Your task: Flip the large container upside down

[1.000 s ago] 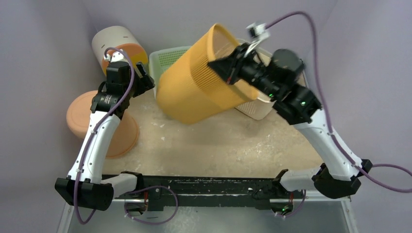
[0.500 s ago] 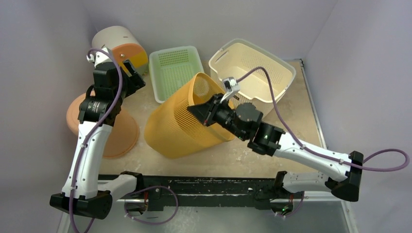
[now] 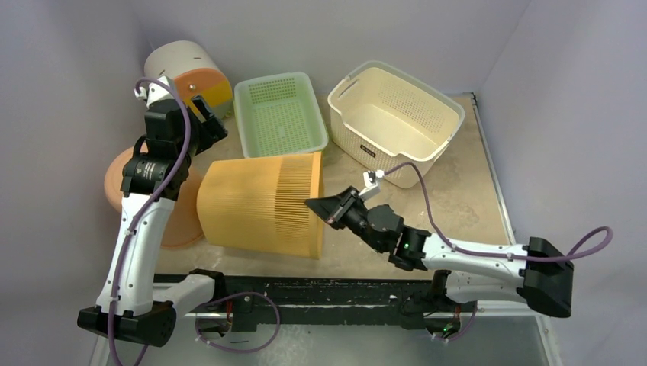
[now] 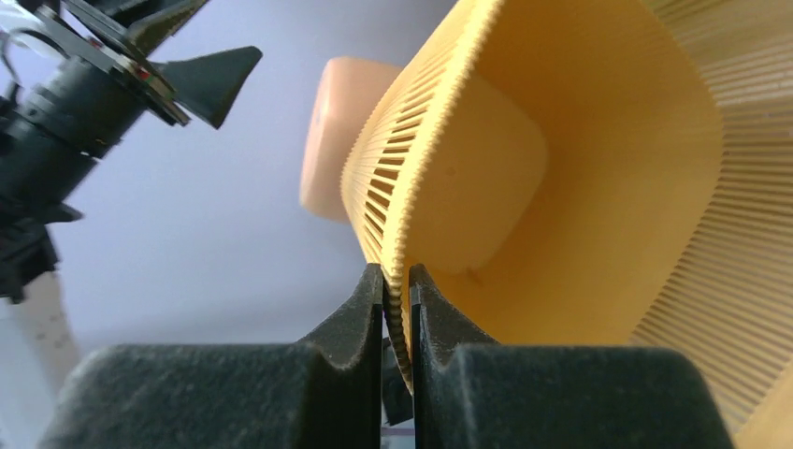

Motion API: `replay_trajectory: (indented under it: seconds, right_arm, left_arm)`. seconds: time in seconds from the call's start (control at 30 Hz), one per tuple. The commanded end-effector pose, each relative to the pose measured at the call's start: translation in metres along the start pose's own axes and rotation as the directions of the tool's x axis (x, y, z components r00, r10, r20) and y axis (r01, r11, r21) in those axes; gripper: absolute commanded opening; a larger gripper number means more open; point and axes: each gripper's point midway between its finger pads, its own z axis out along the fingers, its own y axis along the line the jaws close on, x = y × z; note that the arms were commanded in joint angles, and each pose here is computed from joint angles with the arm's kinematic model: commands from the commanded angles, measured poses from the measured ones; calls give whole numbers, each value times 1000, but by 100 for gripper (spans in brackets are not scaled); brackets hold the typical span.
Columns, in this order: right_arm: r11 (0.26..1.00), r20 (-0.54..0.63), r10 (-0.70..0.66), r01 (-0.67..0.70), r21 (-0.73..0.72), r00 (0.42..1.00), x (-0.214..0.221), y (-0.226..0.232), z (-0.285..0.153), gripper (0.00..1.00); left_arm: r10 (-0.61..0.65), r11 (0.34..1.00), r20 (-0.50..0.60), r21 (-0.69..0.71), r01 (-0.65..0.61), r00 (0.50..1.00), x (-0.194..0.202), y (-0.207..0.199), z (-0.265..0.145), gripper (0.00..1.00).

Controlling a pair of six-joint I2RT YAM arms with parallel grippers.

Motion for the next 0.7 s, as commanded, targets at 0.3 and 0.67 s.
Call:
replay_trajectory:
  seconds: [0.3, 0.67]
  right_arm:
    - [886, 230, 261, -328, 329, 937, -28, -158, -92, 0]
    - [964, 175, 156, -189, 189, 972, -43, -100, -81, 0]
  left_arm:
    - [6, 1000, 24, 1, -6, 1000, -7, -1, 3, 76]
    - [38, 999, -18, -12, -38, 999, 7, 0, 22, 75]
